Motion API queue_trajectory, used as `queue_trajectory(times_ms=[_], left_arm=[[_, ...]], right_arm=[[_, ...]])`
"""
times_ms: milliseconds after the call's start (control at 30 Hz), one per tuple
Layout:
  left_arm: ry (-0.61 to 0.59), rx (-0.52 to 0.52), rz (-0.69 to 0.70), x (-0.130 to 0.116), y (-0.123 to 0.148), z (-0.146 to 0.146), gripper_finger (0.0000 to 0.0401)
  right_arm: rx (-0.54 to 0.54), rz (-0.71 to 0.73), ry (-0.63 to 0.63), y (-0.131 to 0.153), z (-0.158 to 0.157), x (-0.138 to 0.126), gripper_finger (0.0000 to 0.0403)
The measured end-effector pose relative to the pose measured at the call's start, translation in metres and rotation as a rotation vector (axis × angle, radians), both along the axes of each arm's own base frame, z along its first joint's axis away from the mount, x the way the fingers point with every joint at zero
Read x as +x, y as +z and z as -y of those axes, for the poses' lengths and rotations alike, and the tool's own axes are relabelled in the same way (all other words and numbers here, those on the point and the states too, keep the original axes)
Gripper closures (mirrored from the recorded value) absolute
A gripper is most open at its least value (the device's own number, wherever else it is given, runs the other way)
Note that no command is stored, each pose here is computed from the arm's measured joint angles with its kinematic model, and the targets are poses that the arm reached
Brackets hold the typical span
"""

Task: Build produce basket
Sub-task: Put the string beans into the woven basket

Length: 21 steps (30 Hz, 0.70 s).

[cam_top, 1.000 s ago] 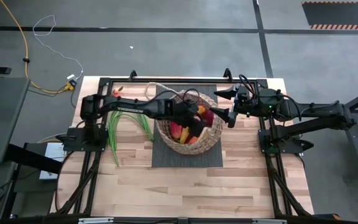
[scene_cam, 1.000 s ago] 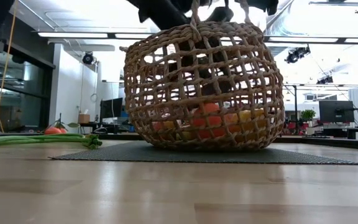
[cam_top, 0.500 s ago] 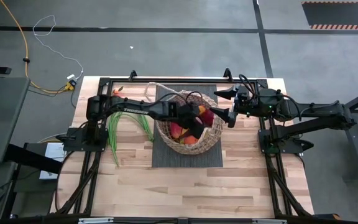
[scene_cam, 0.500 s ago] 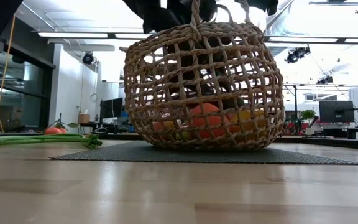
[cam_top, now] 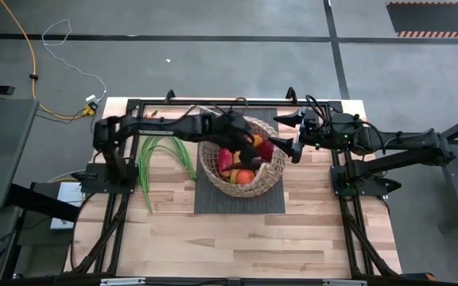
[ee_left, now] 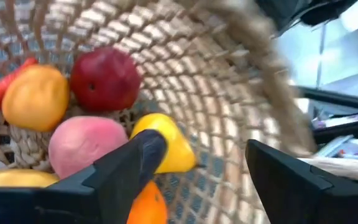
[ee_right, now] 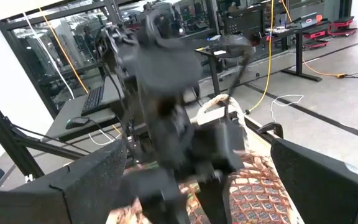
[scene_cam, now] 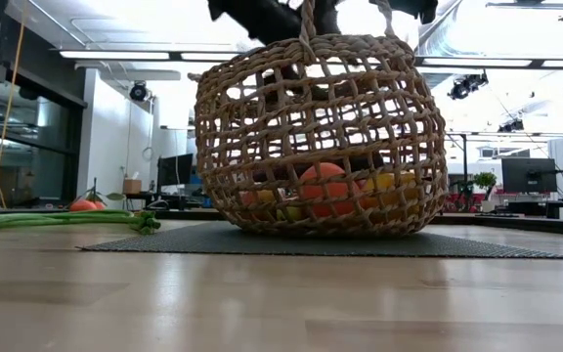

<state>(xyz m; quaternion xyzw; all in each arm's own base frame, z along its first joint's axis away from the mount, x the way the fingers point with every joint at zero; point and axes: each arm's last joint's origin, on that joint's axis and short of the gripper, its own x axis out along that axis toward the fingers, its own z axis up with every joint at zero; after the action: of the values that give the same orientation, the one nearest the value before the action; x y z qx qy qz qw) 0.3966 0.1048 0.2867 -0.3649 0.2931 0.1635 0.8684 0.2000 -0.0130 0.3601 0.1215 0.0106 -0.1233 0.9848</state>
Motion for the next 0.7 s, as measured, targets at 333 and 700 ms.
queue_trajectory(times_ms=[333, 700], left_arm=[[0.015, 0.120, -0.009, -0.050, 0.059, 0.021, 0.0126], [0.166, 0.278, -0.196, -0.155, 0.098, 0.094, 0.0126]], right_arm=[[0.002, 0.001, 0.000, 0.000, 0.000, 0.000, 0.0015], [0.012, 0.002, -0.001, 0.000, 0.000, 0.000, 0.0015]])
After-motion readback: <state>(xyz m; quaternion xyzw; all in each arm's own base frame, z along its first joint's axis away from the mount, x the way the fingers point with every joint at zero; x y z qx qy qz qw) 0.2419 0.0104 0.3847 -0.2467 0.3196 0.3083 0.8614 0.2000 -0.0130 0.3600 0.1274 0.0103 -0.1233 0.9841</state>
